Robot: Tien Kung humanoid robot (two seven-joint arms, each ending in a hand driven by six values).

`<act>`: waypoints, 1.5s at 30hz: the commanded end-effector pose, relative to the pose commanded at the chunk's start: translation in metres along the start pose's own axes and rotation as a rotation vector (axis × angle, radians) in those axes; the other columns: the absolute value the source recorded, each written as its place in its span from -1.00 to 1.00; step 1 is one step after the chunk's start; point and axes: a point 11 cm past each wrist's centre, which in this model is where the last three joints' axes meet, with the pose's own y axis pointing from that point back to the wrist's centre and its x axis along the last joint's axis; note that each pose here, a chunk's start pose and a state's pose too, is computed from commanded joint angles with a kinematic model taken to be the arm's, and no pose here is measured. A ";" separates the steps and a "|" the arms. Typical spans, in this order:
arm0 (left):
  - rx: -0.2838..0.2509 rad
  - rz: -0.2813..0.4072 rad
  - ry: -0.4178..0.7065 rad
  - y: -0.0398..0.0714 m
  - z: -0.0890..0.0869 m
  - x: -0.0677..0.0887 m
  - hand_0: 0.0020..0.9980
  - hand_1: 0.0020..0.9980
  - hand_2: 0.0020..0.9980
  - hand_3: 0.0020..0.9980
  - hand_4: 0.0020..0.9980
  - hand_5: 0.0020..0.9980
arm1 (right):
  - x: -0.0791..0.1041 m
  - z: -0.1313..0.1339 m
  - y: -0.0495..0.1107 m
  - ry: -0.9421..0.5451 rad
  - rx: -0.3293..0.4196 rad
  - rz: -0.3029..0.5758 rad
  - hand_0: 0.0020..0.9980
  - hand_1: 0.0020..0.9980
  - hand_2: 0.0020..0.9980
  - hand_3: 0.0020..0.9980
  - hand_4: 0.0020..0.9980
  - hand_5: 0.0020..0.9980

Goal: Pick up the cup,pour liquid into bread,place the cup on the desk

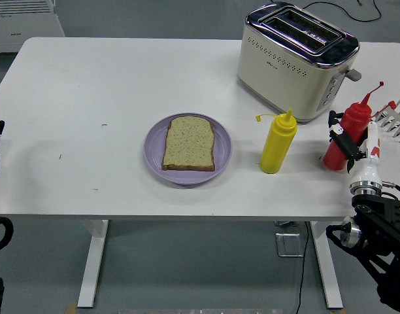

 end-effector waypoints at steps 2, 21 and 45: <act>0.000 0.001 0.000 0.000 0.000 0.000 0.57 0.46 0.45 0.33 0.05 0.88 | -0.001 0.001 0.001 -0.009 -0.002 -0.009 -0.52 -0.51 -0.30 -0.16 0.36 -0.45; -0.006 0.002 0.003 0.000 0.002 0.000 0.57 0.46 0.45 0.33 0.05 0.88 | 0.005 0.004 0.010 -0.019 0.024 -0.036 0.16 0.15 0.07 0.18 0.42 -0.55; -0.011 -0.001 0.007 -0.001 0.004 -0.001 0.56 0.46 0.45 0.32 0.04 0.88 | 0.014 0.002 0.031 0.098 0.052 -0.165 0.88 0.73 0.94 1.00 0.63 -0.55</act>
